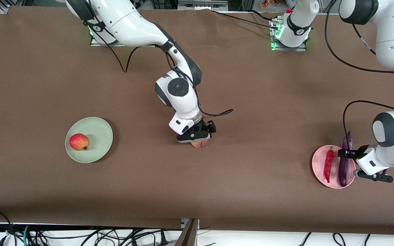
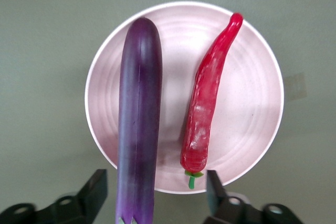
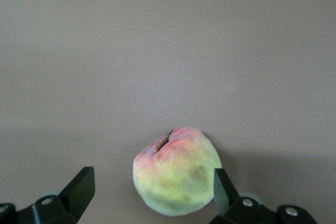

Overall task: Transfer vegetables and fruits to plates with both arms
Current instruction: 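Carry the eggplant to the pink plate while the right gripper reaches the peach, then release the eggplant on the pink plate while the right gripper grasps the peach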

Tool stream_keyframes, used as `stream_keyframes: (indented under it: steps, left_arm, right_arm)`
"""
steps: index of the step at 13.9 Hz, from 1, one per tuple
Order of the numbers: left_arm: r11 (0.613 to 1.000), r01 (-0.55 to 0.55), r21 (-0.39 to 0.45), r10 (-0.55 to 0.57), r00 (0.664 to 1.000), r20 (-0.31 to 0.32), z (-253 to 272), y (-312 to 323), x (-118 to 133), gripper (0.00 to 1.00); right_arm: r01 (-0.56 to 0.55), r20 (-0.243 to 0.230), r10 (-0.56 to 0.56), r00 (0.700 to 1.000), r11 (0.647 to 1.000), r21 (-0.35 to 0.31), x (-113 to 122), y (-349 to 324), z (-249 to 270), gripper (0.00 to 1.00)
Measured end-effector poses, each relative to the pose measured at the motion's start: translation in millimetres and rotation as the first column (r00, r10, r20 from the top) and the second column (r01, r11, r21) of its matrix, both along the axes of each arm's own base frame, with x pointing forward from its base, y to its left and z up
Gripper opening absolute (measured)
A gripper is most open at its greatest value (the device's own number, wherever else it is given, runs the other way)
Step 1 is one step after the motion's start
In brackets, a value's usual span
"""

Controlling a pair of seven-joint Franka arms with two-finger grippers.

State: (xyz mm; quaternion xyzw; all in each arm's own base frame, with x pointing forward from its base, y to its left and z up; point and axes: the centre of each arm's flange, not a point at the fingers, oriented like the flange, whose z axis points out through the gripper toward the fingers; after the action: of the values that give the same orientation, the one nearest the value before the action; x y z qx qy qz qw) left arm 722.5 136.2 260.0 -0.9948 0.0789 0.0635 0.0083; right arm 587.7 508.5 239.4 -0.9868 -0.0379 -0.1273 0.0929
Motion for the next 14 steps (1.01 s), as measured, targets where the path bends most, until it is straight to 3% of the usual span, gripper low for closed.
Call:
stream_keyframes:
  steps: [1,2,5,9,10,13,14]
  left_arm:
    - [1.0,0.0,0.002,0.0,1.0,0.011,6.1,-0.5,2.3,0.98]
    - [1.0,-0.004,-0.001,0.004,1.0,0.03,16.4,-1.3,5.0,1.0]
    - [0.995,-0.086,-0.051,0.092,0.988,0.126,93.0,-11.3,9.3,1.0]
    - [0.964,-0.257,-0.077,0.265,0.953,0.146,219.4,-66.9,-16.4,1.0]
    - [0.951,-0.3,-0.081,0.309,0.94,0.145,244.4,-86.0,-25.2,1.0]
    - [0.949,-0.312,-0.04,0.313,0.95,0.01,268.2,-124.2,-56.8,1.0]
    - [0.952,-0.306,-0.021,0.307,0.952,0.011,270.9,-125.9,-58.9,1.0]
  right_arm:
    - [-0.002,0.01,0.002,1.0,1.0,-0.003,1.6,-1.4,-1.7,1.0]
    - [-0.005,0.019,0.005,1.0,1.0,-0.003,2.8,-2.1,-3.6,1.0]
    - [-0.02,0.033,0.021,0.999,1.0,-0.018,2.2,-2.0,-13.4,1.0]
    - [-0.033,0.047,0.034,0.998,0.999,-0.021,0.1,0.0,-26.3,1.0]
    - [-0.038,0.05,0.039,0.998,0.999,-0.021,-0.9,1.0,-28.8,1.0]
    - [-0.044,0.055,0.045,0.997,0.999,-0.024,-2.0,1.8,-33.7,1.0]
    - [-0.045,0.053,0.046,0.998,0.999,-0.024,-2.6,2.1,-35.4,1.0]
